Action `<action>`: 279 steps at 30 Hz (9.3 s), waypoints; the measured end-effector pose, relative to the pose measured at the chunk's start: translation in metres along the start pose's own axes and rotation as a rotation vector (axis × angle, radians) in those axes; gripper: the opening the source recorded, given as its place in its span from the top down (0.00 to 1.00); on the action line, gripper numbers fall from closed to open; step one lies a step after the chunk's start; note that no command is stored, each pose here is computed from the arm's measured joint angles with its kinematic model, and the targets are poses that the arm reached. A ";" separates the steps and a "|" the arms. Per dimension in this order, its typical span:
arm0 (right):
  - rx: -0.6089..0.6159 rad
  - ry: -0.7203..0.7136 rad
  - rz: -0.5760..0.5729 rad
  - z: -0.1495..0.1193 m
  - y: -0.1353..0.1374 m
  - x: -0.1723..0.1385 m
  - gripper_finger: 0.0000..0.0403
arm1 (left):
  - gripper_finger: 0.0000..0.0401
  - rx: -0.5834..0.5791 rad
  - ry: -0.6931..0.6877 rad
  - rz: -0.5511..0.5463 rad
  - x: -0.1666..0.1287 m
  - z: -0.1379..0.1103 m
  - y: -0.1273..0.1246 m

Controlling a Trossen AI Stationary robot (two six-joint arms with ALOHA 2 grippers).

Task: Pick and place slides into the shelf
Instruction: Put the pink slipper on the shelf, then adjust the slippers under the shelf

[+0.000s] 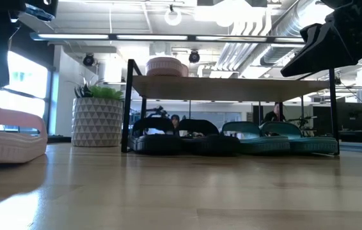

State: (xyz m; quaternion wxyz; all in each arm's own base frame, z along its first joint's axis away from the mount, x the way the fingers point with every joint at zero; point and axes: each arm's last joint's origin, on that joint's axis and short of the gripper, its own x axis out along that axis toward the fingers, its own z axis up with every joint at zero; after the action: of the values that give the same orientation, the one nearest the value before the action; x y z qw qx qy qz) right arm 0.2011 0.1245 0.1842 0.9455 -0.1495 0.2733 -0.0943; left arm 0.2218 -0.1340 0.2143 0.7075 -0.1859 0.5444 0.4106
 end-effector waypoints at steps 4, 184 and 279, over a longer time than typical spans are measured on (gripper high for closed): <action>0.000 0.000 0.000 0.000 0.000 0.000 1.00 | 0.56 -0.020 0.000 0.002 0.000 0.000 0.000; 0.059 0.090 -0.105 -0.024 0.005 -0.019 1.00 | 1.00 0.616 -0.425 0.511 0.041 0.352 -0.026; 0.047 0.079 -0.140 -0.025 0.004 -0.019 1.00 | 0.58 0.570 -0.330 0.447 0.023 0.325 -0.022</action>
State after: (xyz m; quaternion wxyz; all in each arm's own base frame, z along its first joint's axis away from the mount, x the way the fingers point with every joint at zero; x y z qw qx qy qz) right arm 0.1722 0.1271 0.1725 0.9284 -0.1420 0.2971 -0.1724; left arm 0.4415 0.0920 0.2988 0.7020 0.2095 0.5425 0.4111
